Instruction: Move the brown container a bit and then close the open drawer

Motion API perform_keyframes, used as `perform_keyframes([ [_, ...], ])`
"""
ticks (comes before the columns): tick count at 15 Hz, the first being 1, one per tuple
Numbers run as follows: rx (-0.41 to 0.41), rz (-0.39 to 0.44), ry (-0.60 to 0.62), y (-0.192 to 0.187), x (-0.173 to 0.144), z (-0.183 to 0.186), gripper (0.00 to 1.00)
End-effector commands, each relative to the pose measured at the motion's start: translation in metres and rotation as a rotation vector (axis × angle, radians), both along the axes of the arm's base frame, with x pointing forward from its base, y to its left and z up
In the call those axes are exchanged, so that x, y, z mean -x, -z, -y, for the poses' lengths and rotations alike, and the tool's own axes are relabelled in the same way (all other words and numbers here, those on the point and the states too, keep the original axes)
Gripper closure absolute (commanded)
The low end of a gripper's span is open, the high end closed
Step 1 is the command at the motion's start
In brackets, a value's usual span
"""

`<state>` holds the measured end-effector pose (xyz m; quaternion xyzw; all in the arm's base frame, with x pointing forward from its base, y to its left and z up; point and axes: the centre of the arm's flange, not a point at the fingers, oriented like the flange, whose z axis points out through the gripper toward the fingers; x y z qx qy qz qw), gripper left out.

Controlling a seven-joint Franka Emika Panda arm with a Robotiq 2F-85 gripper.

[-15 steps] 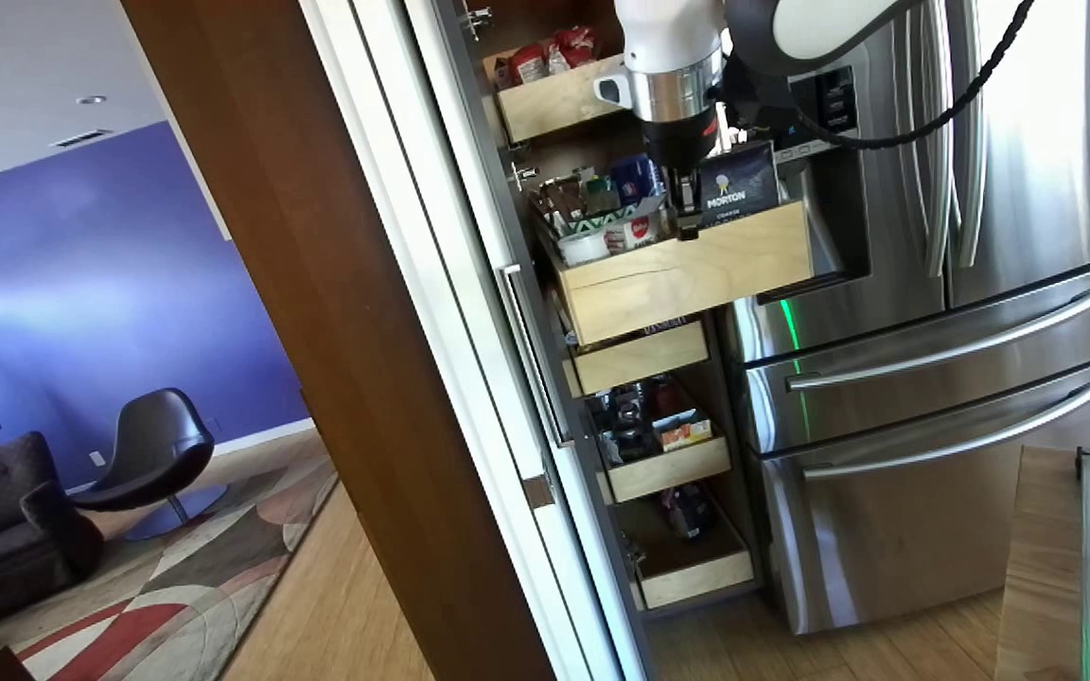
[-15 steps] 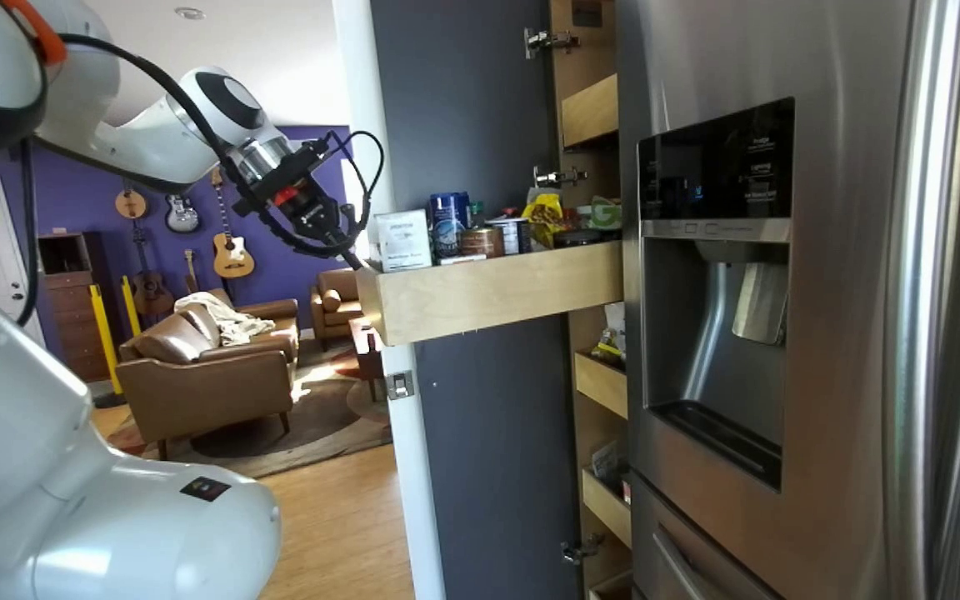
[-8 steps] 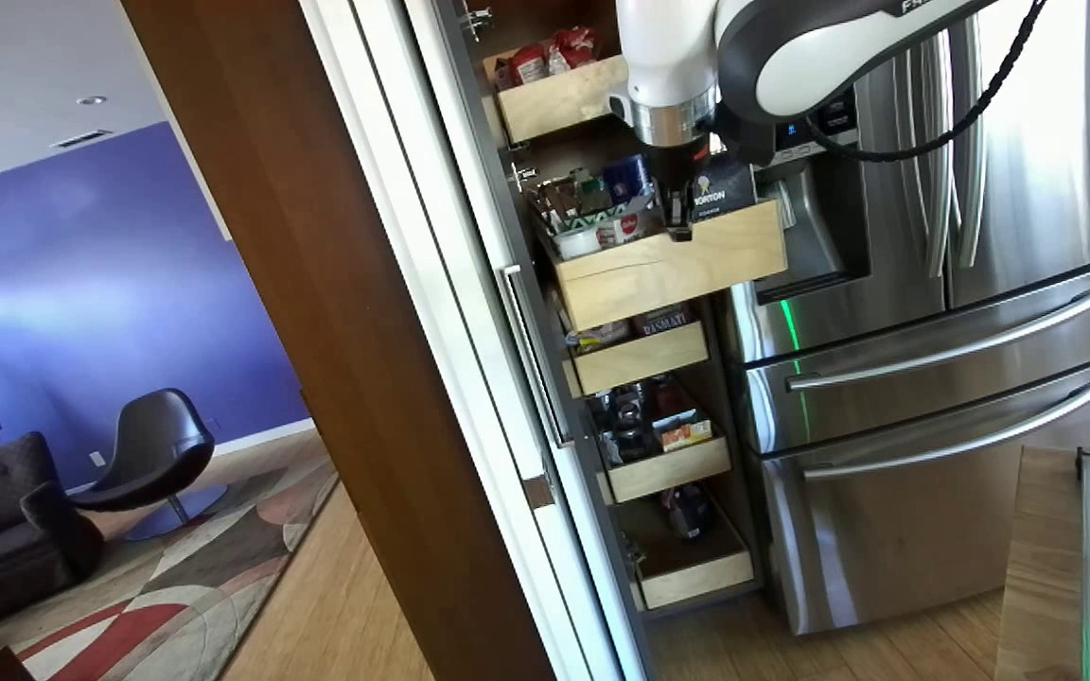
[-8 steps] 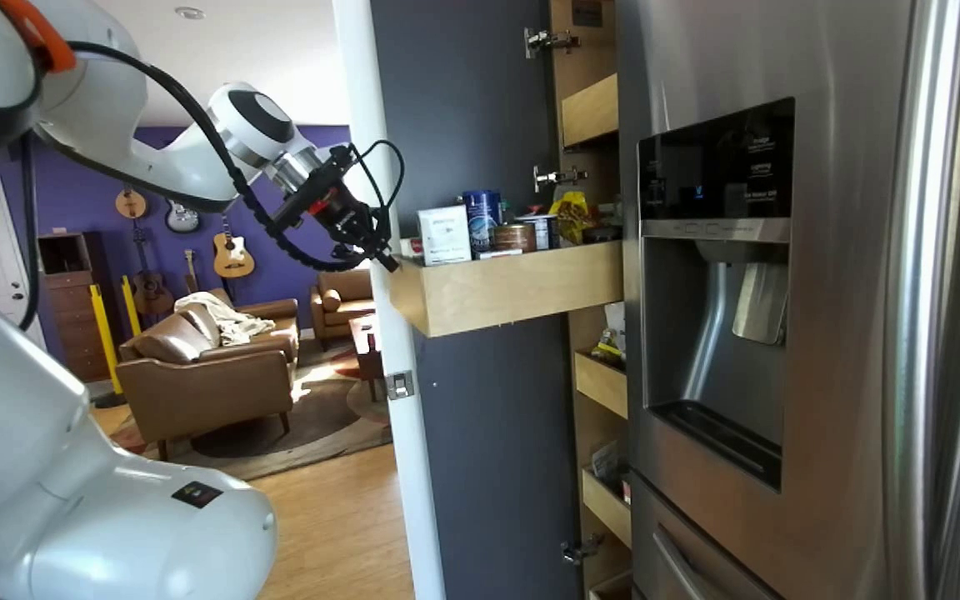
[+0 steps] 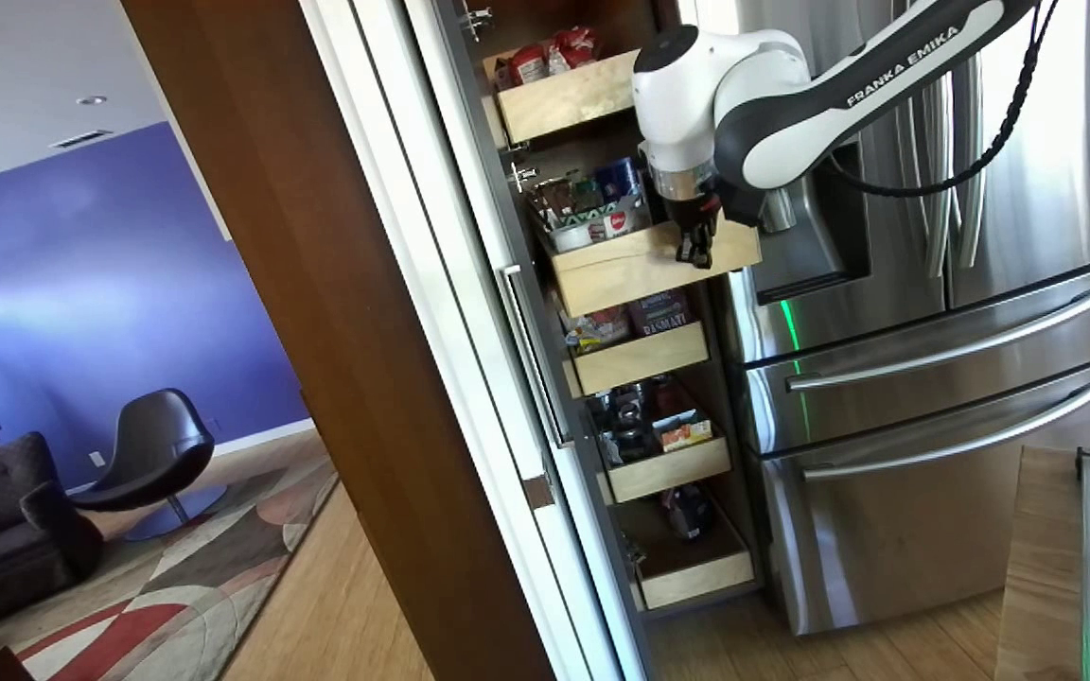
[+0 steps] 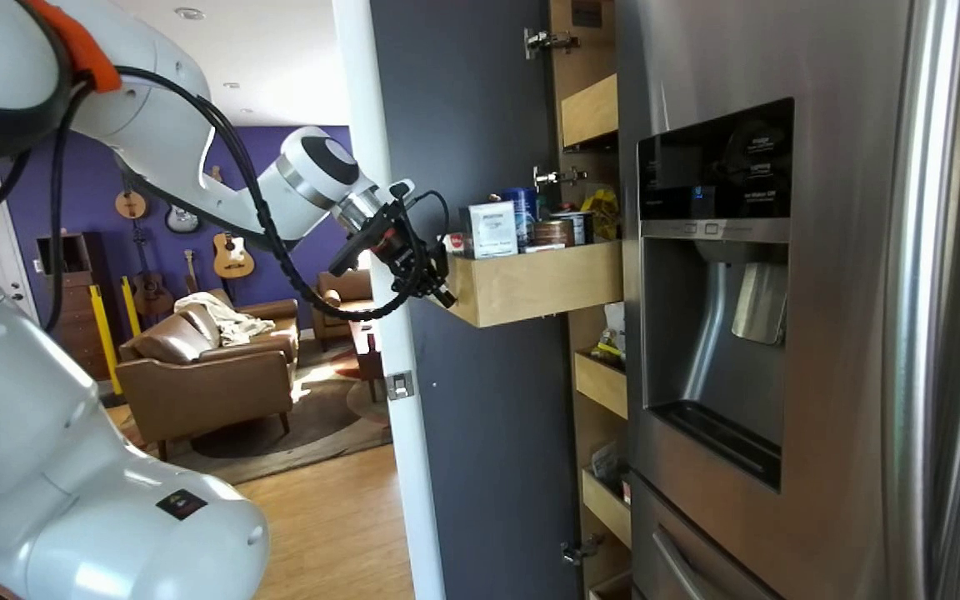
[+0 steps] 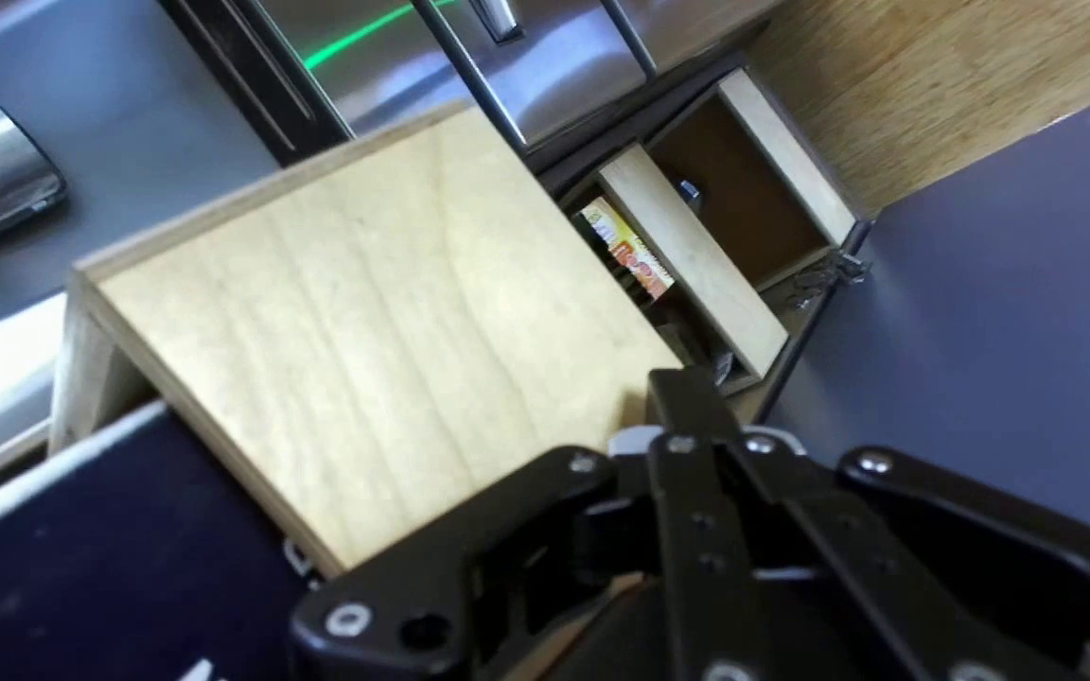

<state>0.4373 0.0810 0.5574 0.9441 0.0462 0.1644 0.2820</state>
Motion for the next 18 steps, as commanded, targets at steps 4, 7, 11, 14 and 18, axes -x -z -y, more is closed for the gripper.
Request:
perform_keyframes([
  [4,0.006,0.171,0.151,-0.005,-0.024,0.045,1.0],
  [7,0.001,0.147,0.144,-0.008,-0.018,0.044,0.99],
  [11,-0.002,0.149,0.147,-0.008,-0.019,0.045,0.99],
  [14,0.009,0.182,0.167,-0.011,-0.035,0.038,1.0],
  [18,-0.009,0.233,0.193,-0.018,-0.072,0.032,1.0],
])
